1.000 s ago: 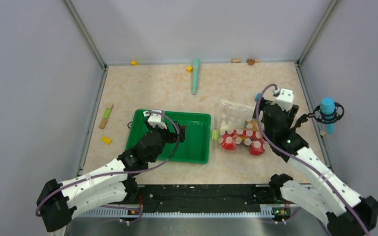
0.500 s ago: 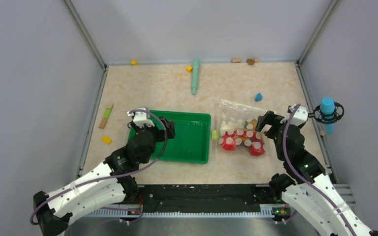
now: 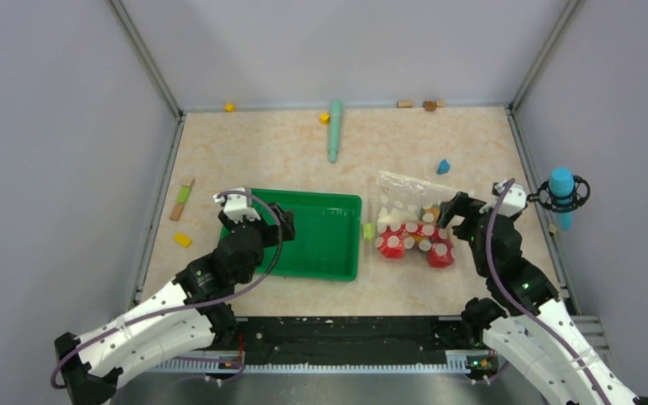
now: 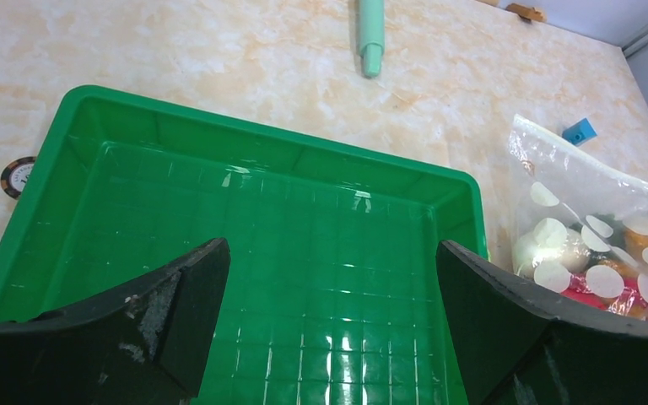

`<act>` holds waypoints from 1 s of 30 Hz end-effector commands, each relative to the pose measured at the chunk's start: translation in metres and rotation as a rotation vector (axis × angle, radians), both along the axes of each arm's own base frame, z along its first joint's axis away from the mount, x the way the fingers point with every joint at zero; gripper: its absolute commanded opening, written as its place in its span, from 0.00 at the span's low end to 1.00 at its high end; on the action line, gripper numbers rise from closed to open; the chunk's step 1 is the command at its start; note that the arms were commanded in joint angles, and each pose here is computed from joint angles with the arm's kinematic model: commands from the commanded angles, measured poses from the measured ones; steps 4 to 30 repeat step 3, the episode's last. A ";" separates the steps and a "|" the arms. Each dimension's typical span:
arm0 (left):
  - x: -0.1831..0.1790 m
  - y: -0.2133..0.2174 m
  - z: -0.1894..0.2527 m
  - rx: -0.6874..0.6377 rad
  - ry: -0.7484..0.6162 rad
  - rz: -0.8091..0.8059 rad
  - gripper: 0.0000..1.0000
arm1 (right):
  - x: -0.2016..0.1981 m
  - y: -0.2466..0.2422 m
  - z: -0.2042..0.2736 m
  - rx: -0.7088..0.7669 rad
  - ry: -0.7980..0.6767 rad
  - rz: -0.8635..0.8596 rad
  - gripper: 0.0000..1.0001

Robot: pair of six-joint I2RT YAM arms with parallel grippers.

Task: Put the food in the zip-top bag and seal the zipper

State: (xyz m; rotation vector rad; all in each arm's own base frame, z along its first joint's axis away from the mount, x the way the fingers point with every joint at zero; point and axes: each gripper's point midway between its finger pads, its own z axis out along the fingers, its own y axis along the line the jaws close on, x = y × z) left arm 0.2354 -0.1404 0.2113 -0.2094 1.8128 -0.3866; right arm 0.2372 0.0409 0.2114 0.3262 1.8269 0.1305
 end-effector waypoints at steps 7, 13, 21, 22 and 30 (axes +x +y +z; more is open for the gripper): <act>0.000 0.000 0.014 -0.030 -0.030 -0.004 0.97 | -0.002 -0.006 0.014 0.040 -0.059 -0.030 0.99; 0.000 0.000 0.014 -0.030 -0.030 -0.004 0.97 | -0.002 -0.006 0.014 0.040 -0.059 -0.030 0.99; 0.000 0.000 0.014 -0.030 -0.030 -0.004 0.97 | -0.002 -0.006 0.014 0.040 -0.059 -0.030 0.99; 0.000 0.000 0.014 -0.030 -0.030 -0.004 0.97 | -0.002 -0.006 0.014 0.040 -0.059 -0.030 0.99; 0.000 0.000 0.014 -0.030 -0.030 -0.004 0.97 | -0.002 -0.006 0.014 0.040 -0.059 -0.030 0.99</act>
